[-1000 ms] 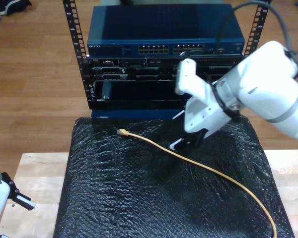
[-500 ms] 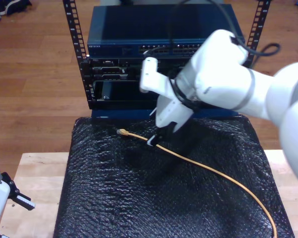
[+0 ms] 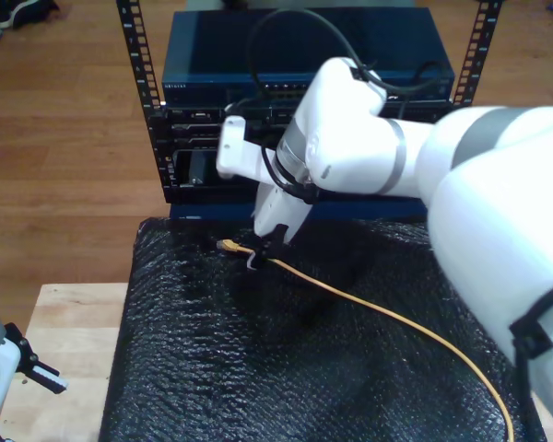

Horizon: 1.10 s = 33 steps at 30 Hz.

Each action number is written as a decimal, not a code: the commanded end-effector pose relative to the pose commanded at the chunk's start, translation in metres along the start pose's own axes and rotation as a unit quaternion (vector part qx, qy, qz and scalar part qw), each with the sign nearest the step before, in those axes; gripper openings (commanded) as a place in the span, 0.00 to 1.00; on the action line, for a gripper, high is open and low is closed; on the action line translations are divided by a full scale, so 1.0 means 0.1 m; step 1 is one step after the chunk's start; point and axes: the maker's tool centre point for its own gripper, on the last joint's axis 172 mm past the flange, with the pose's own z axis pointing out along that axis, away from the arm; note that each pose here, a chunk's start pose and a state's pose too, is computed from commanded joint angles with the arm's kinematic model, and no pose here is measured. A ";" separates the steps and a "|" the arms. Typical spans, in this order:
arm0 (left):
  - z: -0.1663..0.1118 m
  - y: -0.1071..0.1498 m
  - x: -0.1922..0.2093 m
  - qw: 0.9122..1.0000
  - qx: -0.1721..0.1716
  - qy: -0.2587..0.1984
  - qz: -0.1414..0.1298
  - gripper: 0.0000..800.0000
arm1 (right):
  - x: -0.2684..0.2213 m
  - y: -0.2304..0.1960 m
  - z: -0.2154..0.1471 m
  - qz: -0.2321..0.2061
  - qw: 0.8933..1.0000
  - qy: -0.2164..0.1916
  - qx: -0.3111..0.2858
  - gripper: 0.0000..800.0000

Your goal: Grab the cable and plug it in

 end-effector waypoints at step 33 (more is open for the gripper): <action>0.04 0.01 -0.01 1.000 -0.005 0.004 -0.003 1.00 | 0.03 0.28 0.54 0.040 0.990 -0.134 -0.008 0.96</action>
